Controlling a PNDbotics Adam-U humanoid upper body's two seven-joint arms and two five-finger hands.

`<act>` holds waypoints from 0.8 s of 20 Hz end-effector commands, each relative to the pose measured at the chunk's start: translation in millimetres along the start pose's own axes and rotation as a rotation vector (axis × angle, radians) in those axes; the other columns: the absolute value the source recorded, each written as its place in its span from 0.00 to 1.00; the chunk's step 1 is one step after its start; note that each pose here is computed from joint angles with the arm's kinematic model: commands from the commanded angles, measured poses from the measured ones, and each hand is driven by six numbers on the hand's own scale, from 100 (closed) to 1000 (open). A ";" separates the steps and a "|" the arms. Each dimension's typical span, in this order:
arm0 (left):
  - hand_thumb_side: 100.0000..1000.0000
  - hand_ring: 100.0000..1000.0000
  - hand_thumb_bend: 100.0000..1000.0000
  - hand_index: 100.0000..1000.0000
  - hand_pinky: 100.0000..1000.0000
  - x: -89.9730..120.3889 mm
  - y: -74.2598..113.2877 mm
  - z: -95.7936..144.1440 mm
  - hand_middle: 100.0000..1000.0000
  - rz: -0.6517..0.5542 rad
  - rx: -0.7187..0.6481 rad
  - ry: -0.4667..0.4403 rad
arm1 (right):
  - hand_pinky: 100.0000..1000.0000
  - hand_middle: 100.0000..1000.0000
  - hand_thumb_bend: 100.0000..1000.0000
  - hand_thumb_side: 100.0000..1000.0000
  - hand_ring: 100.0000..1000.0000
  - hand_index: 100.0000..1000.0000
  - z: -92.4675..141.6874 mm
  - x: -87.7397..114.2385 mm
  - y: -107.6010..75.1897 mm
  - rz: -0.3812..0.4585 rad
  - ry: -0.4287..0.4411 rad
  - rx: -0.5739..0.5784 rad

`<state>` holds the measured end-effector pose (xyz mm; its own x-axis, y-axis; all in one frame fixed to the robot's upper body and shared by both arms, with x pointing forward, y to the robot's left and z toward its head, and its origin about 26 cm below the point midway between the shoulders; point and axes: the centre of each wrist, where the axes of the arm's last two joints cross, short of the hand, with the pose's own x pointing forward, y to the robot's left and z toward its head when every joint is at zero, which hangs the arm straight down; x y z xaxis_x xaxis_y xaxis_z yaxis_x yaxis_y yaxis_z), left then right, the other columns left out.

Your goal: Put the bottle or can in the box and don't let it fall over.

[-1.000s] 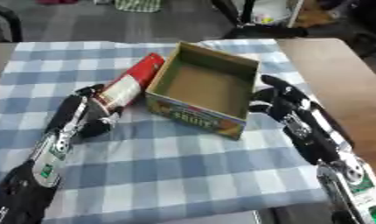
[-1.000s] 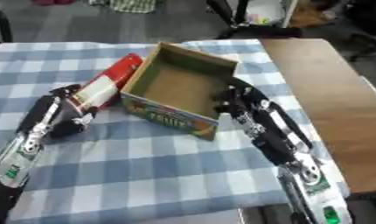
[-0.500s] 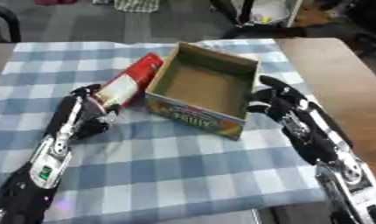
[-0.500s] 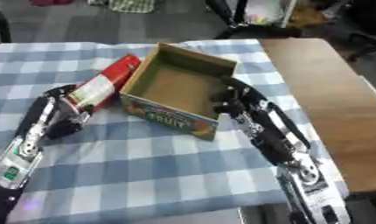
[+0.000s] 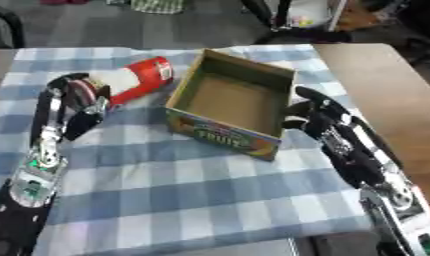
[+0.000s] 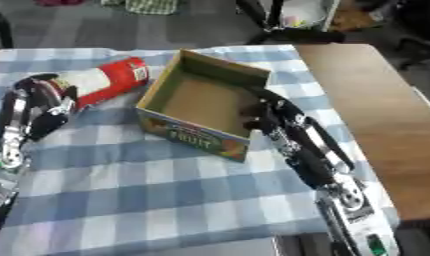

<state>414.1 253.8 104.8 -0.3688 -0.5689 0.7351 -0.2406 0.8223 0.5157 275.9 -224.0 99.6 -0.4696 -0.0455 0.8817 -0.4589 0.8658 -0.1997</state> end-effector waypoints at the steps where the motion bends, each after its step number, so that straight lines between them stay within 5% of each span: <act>1: 0.49 0.28 0.00 0.53 0.36 31.3 24.7 -18.3 0.23 0.067 0.078 -0.091 | 0.79 0.67 0.00 0.60 0.85 0.93 -1.2 3.8 -0.7 0.014 -0.010 0.005; 9: 0.50 0.28 0.00 0.53 0.36 92.6 15.7 -32.9 0.23 0.201 -0.035 -0.268 | 0.79 0.67 0.00 0.60 0.85 0.93 -0.3 2.6 1.2 0.012 -0.004 0.016; 13: 0.46 0.31 0.00 0.56 0.40 114.8 -8.3 -42.3 0.26 0.140 -0.207 -0.349 | 0.78 0.67 0.00 0.60 0.84 0.94 0.2 -1.5 2.8 -0.006 0.016 0.011; 16: 0.41 0.33 0.00 0.59 0.44 110.6 -21.0 -48.6 0.29 0.036 -0.276 -0.340 | 0.78 0.65 0.00 0.61 0.83 0.93 2.8 -8.1 2.3 -0.032 0.053 -0.019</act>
<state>419.2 176.4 188.7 -0.6422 -0.4409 0.6270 0.0166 0.8098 0.5865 275.6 -221.6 88.9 -0.4149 -0.0441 0.9088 -0.4645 0.8691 -0.1700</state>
